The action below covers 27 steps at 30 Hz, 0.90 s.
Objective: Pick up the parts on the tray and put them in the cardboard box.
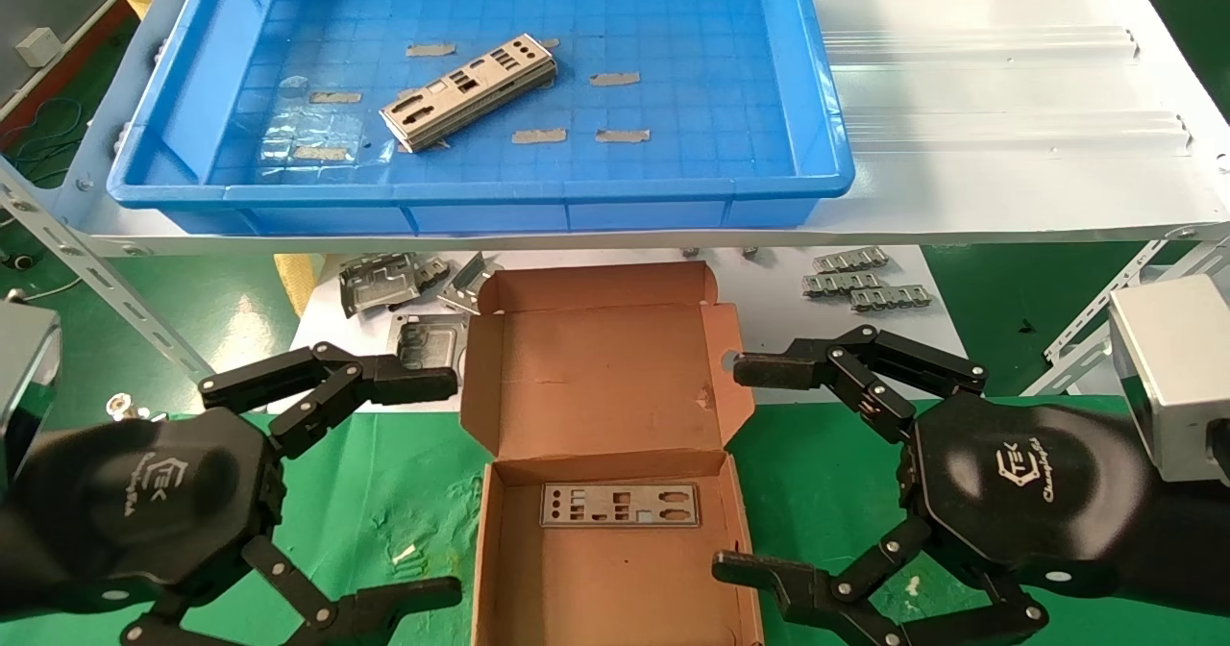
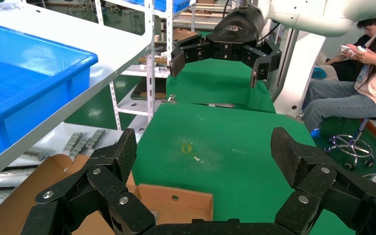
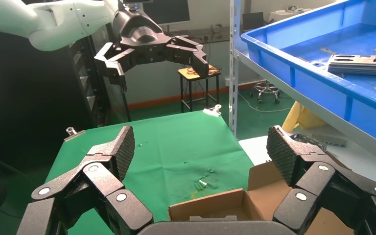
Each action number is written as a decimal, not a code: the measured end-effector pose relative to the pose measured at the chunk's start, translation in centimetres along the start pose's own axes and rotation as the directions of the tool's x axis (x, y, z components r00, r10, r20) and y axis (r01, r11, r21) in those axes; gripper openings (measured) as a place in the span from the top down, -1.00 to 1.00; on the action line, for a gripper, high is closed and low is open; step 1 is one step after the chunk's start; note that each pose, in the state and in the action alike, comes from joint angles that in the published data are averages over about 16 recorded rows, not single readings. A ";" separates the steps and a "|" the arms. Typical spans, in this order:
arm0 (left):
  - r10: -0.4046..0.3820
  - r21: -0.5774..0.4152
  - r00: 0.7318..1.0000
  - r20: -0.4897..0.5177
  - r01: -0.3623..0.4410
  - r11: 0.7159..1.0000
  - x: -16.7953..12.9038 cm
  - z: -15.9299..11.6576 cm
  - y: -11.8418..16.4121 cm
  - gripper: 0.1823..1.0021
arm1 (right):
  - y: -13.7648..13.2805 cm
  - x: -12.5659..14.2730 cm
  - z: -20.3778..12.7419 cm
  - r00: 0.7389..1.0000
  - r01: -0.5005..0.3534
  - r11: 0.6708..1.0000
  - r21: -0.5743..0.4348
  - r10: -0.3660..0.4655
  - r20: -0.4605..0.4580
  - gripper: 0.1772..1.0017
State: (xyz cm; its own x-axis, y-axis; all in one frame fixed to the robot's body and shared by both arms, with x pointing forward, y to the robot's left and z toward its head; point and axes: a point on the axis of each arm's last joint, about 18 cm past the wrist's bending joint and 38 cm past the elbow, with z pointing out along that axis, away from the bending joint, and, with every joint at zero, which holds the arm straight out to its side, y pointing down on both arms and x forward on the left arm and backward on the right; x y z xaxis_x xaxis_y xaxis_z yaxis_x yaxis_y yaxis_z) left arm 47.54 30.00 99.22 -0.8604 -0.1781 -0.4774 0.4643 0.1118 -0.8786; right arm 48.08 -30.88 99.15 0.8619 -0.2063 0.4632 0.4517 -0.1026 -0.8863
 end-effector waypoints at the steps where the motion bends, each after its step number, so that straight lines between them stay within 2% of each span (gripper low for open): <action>1: 0.000 0.000 1.000 0.000 0.000 1.000 0.0 0.0 0.0 -1.00 | 0.0 0.0 0.0 1.000 0.000 1.000 0.000 0.000 0.000 -1.00; 27: 0.000 0.000 1.000 0.000 0.000 1.000 0.0 0.0 0.0 -1.00 | 0.0 0.0 0.0 1.000 0.000 1.000 0.000 0.000 0.000 -1.00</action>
State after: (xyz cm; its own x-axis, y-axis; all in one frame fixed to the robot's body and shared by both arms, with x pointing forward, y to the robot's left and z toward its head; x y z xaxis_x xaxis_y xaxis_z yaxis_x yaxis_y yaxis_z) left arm 47.54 30.00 99.22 -0.8604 -0.1781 -0.4774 0.4644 0.1118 -0.8786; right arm 48.08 -30.88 99.15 0.8619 -0.2063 0.4632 0.4517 -0.1026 -0.8863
